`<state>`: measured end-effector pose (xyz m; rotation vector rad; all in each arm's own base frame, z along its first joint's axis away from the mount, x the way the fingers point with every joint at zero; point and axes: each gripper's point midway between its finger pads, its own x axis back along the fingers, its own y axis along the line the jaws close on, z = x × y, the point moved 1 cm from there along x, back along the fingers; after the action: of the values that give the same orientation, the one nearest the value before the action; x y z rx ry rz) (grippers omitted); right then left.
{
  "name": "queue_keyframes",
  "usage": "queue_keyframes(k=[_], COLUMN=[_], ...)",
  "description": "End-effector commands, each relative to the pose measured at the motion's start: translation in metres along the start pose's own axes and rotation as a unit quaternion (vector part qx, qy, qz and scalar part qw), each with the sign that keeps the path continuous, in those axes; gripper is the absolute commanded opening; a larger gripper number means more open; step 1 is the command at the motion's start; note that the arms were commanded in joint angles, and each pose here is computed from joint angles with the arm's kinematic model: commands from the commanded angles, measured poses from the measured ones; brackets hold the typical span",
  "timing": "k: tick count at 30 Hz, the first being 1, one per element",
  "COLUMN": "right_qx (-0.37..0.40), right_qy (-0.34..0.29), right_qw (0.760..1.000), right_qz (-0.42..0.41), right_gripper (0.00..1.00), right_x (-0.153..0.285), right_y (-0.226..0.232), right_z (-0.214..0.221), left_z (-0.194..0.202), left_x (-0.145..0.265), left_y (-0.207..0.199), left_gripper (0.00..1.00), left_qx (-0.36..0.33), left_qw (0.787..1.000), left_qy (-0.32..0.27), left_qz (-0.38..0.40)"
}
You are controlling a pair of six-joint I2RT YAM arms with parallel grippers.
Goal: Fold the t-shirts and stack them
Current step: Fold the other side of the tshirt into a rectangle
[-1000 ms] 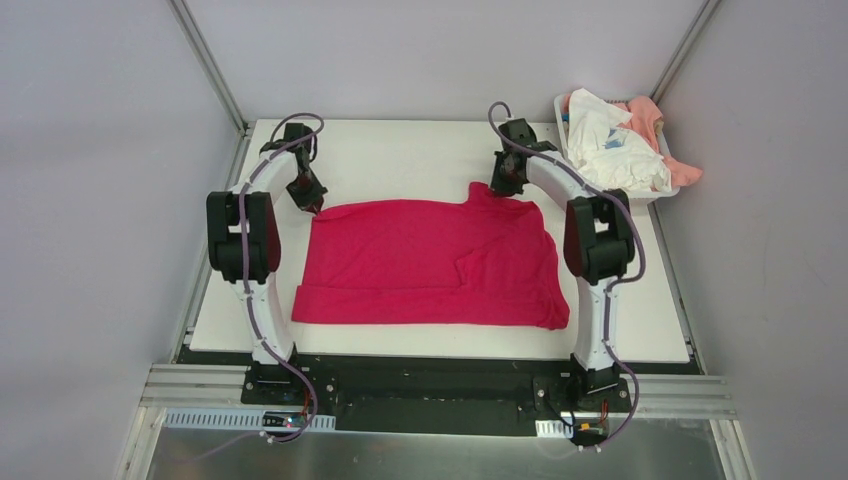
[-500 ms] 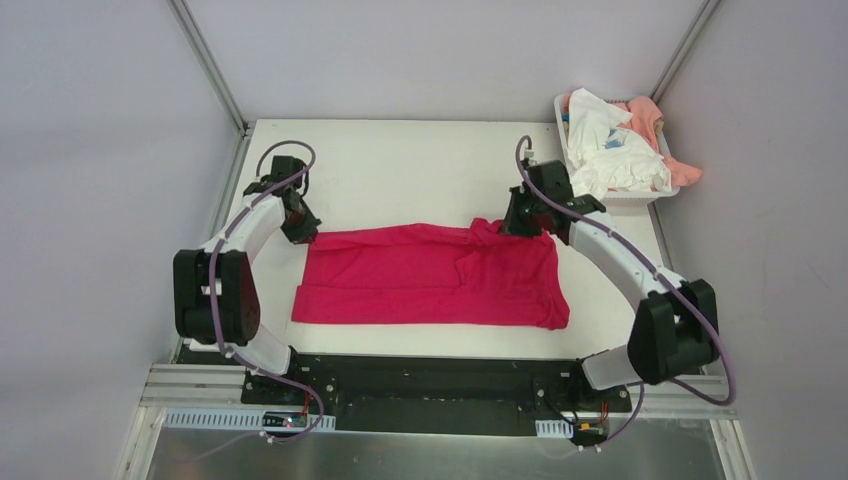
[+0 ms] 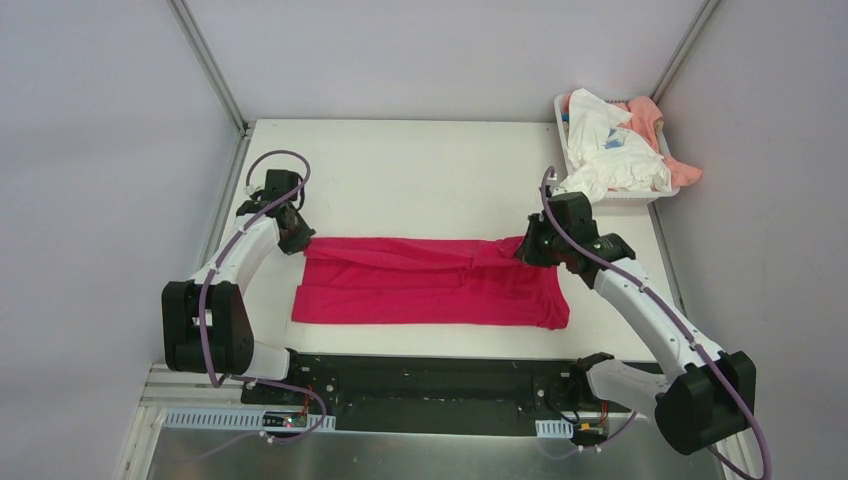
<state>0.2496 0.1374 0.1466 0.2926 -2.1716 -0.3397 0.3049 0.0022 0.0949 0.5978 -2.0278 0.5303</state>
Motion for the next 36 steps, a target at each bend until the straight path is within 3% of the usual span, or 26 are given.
queue_keyframes(k=[1,8,11,13,15,17,19,22,27,31,36], right_qx=[0.001,-0.027,-0.048,-0.070,-0.087,-0.097,-0.105,-0.110,-0.105,-0.086,-0.065], right_qy=[0.006,0.050,0.082,0.108,0.128,0.132,0.127,0.083,-0.016,0.005,0.039], right_qw=[1.000,0.998,0.995,0.992,0.988,0.986,0.986,0.991,0.992,0.993,0.997], right_qz=[0.002,0.019,0.014,0.020,0.028,0.031,0.026,0.001,-0.066,-0.082,-0.035], right_gripper=[0.00,0.02,0.11,0.18,0.30,0.43,0.63,0.98,0.99,0.99,0.99], right_x=[-0.001,-0.014,-0.016,-0.015,-0.009,0.003,0.016,0.028,0.012,-0.023,-0.069], right_y=[-0.001,-0.013,-0.015,-0.018,-0.020,-0.021,-0.021,-0.013,0.017,0.036,0.031], right_z=[0.005,0.035,0.060,0.080,0.097,0.109,0.112,0.098,0.041,0.016,0.003], left_z=[-0.009,0.002,0.010,0.016,0.018,0.013,0.004,-0.002,0.003,0.026,0.045], left_x=[0.005,-0.005,-0.009,-0.009,-0.003,0.009,0.026,0.044,0.048,0.030,0.002], left_y=[0.004,0.011,0.013,0.019,0.032,0.050,0.056,0.041,-0.009,-0.045,-0.044], left_gripper=[0.00,0.00,0.02,0.20,0.55,0.83,0.97,0.99,0.99,0.99,0.99], left_qx=[0.000,0.001,0.003,0.012,0.025,0.043,0.056,0.068,0.027,-0.015,-0.024], left_qw=[1.000,1.000,1.000,0.999,0.998,0.993,0.990,0.994,0.999,0.995,0.995], left_qy=[-0.028,-0.011,0.001,0.004,-0.009,-0.035,-0.059,-0.061,-0.013,0.040,0.077], left_qz=[-0.010,-0.025,-0.030,-0.039,-0.063,-0.101,-0.112,-0.062,0.036,0.089,0.064])
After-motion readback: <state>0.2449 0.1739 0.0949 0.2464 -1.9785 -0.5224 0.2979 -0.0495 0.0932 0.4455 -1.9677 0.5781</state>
